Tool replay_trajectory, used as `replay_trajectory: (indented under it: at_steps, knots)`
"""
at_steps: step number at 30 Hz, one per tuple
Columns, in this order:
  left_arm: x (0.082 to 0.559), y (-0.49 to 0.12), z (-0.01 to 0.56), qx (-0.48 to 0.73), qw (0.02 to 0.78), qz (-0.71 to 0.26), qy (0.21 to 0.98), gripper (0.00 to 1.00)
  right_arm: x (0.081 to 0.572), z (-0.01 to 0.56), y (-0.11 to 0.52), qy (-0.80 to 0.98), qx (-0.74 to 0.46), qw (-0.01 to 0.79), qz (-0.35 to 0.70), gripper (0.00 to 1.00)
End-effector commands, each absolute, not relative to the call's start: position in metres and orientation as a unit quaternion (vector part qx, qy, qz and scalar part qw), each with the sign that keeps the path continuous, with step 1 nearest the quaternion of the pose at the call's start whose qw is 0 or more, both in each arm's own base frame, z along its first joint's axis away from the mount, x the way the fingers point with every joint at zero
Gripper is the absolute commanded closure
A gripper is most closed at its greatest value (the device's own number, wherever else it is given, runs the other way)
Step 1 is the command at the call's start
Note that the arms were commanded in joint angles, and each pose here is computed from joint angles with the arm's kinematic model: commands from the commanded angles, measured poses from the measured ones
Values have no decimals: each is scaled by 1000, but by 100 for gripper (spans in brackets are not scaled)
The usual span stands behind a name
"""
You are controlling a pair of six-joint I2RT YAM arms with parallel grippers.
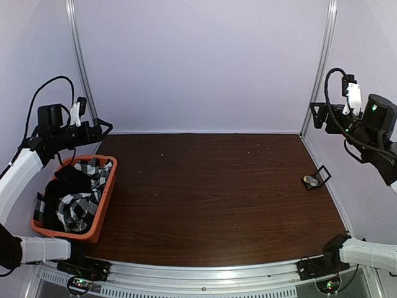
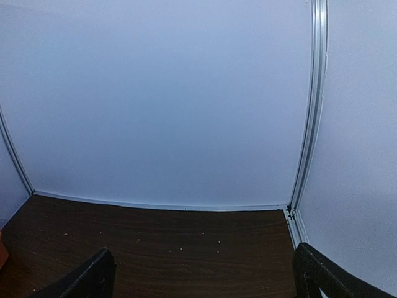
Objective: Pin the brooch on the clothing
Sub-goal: Pick up the crumpled clothing from the bin.
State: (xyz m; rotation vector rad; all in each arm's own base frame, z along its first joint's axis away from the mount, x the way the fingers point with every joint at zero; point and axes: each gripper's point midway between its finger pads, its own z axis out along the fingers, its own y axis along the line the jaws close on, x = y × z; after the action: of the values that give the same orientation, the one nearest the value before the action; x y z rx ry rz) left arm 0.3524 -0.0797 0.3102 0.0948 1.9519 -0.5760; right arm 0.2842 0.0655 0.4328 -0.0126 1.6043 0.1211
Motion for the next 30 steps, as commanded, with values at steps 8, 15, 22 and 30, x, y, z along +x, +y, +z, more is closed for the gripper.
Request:
replay_trajectory:
  at_steps: [8, 15, 22, 30]
  knots:
    - [347, -48, 277, -116, 475, -216, 845, 2, 270, 391, 41, 776, 16, 630, -13, 0]
    - [319, 8, 274, -246, 461, -94, 847, 2, 274, 373, 41, 798, 18, 602, -25, 0]
    - [299, 25, 209, -325, 349, -36, 878, 2, 280, 351, 51, 812, 9, 583, -11, 0]
    - [291, 27, 161, -359, 287, -21, 888, 4, 287, 339, 64, 822, 0, 570, 14, 0]
